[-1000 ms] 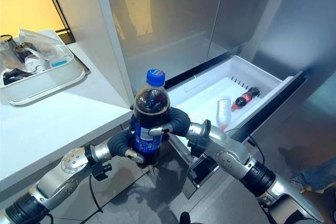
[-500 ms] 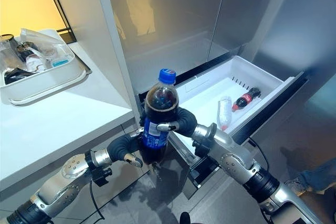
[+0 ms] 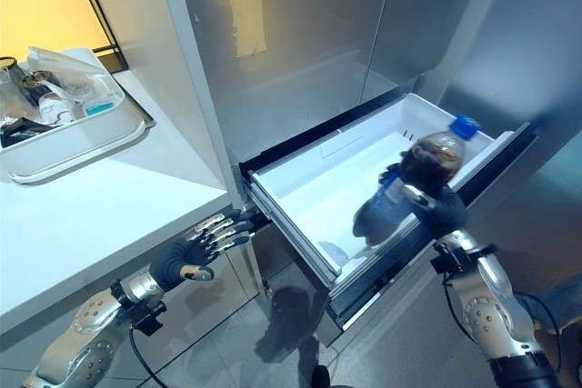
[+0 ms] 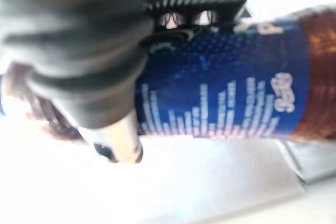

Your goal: Take the drinks into the refrigerator

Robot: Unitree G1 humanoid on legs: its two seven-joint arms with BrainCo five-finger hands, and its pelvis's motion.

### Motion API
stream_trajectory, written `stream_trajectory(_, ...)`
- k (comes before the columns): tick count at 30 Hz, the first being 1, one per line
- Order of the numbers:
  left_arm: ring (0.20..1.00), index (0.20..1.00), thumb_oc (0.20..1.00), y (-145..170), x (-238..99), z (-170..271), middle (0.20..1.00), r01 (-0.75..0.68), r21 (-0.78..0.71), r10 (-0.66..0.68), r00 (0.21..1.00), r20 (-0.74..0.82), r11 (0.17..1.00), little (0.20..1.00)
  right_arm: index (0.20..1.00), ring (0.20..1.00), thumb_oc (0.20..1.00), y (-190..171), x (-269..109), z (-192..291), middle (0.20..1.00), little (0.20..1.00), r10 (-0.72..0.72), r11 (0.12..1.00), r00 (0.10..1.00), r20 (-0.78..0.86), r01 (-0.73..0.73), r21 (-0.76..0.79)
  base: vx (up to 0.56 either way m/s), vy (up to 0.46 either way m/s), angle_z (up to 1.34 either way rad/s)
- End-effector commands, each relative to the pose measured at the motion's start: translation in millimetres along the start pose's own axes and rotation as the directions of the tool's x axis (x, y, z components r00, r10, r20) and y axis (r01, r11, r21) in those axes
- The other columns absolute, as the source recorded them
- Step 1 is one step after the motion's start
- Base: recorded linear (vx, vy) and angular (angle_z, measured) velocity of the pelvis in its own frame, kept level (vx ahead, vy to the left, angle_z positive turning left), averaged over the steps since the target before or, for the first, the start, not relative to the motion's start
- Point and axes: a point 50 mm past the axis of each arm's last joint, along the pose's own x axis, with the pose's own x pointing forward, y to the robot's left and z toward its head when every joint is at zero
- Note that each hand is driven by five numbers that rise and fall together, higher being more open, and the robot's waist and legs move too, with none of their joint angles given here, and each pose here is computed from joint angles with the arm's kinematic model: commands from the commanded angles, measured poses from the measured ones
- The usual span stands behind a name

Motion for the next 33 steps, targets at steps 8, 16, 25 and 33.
stream_trajectory(8, 1.000, 1.000, 1.000, 5, -7, 10, 1.000, -0.044, 0.029, 0.041, 0.997, 0.071, 0.999, 1.000, 0.200, 0.200, 0.200, 7, 30, 81, 0.200, 0.200, 0.106, 0.970, 0.942, 0.317, -0.028, -0.239, 0.00, 0.000, 0.00)
stream_trajectory(16, 1.000, 1.000, 1.000, 0, 4, 15, 1.000, 0.068, 0.039, -0.071, 0.994, 0.081, 0.997, 1.000, 0.200, 0.200, 0.200, 7, 85, 109, 0.200, 0.200, 0.172, 0.867, 0.974, 0.146, -0.080, -0.491, -0.07, -0.021, 0.00)
stream_trajectory(25, 1.000, 1.000, 1.000, -8, 9, 31, 1.000, 0.225, 0.074, -0.229, 0.972, 0.056, 0.972, 1.000, 0.200, 0.200, 0.200, 18, 133, 164, 0.200, 0.200, 0.151, 0.601, 0.988, -0.002, -0.094, -0.794, -0.07, -0.017, 0.08)
stream_trajectory(33, 1.000, 1.000, 1.000, -13, 11, 39, 1.000, 0.322, 0.134, -0.323, 0.946, -0.010, 0.937, 1.000, 0.200, 0.200, 0.200, 43, 161, 173, 0.200, 0.200, 0.173, 0.446, 0.979, -0.110, -0.178, -0.877, -0.06, -0.017, 0.04)
